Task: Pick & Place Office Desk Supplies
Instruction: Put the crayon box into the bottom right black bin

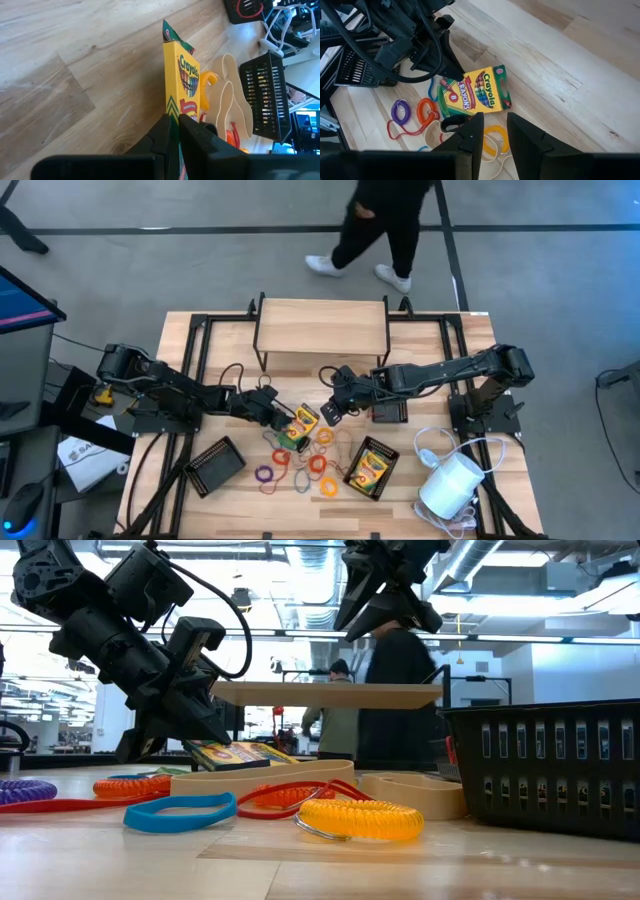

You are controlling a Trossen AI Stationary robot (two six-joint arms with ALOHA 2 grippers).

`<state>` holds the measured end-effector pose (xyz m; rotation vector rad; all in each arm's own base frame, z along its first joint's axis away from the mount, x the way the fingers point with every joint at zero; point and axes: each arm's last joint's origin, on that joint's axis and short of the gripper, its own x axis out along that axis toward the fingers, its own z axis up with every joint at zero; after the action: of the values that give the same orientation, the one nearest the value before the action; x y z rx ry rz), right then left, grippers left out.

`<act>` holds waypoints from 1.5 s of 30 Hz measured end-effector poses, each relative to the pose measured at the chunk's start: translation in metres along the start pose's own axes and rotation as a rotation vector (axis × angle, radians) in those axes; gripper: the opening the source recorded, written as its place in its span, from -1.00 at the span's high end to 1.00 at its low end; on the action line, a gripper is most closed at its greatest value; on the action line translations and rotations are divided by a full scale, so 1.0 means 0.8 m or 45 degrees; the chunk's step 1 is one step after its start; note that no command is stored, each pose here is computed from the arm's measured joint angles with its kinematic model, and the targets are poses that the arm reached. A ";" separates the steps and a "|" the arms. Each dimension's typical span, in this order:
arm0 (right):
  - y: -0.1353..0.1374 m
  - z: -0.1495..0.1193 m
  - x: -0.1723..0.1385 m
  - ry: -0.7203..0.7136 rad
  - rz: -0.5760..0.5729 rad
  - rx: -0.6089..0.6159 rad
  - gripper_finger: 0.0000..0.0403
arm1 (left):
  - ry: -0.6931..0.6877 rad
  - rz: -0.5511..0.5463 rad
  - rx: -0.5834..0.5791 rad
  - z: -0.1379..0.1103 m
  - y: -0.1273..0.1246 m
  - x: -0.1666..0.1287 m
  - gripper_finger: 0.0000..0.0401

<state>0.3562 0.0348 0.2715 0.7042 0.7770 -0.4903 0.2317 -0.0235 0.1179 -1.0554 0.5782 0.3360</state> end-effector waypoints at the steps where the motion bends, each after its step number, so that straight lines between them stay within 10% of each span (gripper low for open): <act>1: 0.000 0.000 0.000 -0.003 -0.002 0.000 0.58 | -0.001 0.000 0.000 0.000 0.000 0.000 0.88; 26: -0.010 0.012 -0.017 -0.041 -0.023 0.052 0.58 | -0.101 -0.118 -0.033 0.015 -0.011 -0.005 0.87; 45: -0.015 0.022 -0.052 -0.122 0.008 0.046 0.58 | -0.300 -0.479 -0.045 0.044 -0.068 -0.042 0.88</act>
<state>0.3308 0.0201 0.3081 0.7109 0.6772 -0.5299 0.2427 -0.0171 0.1895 -1.1151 0.1571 0.1359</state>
